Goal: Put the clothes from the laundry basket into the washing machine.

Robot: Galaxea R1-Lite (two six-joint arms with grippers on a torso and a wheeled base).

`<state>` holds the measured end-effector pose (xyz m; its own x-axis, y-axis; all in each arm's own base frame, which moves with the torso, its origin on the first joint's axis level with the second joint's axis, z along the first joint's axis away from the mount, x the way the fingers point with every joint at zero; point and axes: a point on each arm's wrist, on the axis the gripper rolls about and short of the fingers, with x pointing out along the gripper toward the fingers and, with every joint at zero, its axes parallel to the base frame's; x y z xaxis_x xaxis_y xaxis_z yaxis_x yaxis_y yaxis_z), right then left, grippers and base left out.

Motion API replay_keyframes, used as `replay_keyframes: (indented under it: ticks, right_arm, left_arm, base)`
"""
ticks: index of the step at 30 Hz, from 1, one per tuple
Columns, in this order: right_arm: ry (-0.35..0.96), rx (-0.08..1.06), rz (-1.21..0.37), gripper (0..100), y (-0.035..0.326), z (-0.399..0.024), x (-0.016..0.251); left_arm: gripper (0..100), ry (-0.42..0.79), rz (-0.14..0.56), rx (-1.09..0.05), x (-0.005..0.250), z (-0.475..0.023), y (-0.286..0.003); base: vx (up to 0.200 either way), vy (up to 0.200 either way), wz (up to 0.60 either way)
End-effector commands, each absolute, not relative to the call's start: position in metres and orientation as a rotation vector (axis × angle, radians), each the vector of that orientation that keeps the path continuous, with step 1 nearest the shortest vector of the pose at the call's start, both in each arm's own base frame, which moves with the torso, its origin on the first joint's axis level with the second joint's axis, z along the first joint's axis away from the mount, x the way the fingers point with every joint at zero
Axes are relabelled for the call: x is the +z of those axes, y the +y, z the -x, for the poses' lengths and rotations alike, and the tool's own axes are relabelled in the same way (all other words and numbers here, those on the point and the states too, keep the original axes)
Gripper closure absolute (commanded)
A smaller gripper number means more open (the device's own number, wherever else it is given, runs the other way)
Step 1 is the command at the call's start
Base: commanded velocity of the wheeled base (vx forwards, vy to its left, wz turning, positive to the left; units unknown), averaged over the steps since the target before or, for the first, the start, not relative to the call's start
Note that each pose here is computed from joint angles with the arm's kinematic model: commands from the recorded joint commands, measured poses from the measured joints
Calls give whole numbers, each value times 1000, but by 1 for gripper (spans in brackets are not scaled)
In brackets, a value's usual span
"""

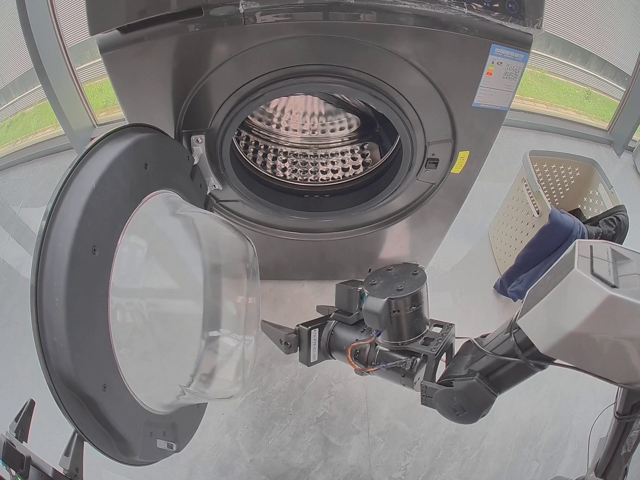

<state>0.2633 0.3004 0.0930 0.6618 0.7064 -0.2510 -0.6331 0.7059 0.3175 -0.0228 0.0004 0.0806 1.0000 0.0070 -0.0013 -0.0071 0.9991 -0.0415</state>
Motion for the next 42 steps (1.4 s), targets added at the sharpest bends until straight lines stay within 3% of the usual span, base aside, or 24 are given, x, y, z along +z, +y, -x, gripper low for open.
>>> replay_keyframes:
  ticks: [1, 7, 15, 29, 36, 42]
  right_arm:
    - [370, 759, -210, 0, 301, -266, 92]
    - [355, 781, -214, 0, 317, -270, 89]
    - [283, 829, -250, 0, 372, -271, 81]
    - [252, 779, -306, 0, 363, -286, 94]
    - [276, 860, -287, 0, 396, -268, 73]
    - [256, 864, -295, 0, 427, -278, 54]
  left_arm:
    - [0, 4, 41, 8, 75, 23, 0]
    - [0, 4, 40, 8, 75, 23, 0]
    - [0, 4, 41, 8, 75, 23, 0]
    - [0, 4, 40, 8, 75, 23, 0]
    - [0, 4, 40, 8, 75, 23, 0]
    - [0, 4, 41, 8, 75, 23, 0]
  base:
    - [-200, 0, 0]
    - [0, 0, 0]
    - [0, 0, 0]
    - [0, 0, 0]
    - [0, 0, 0]
    - [0, 0, 0]
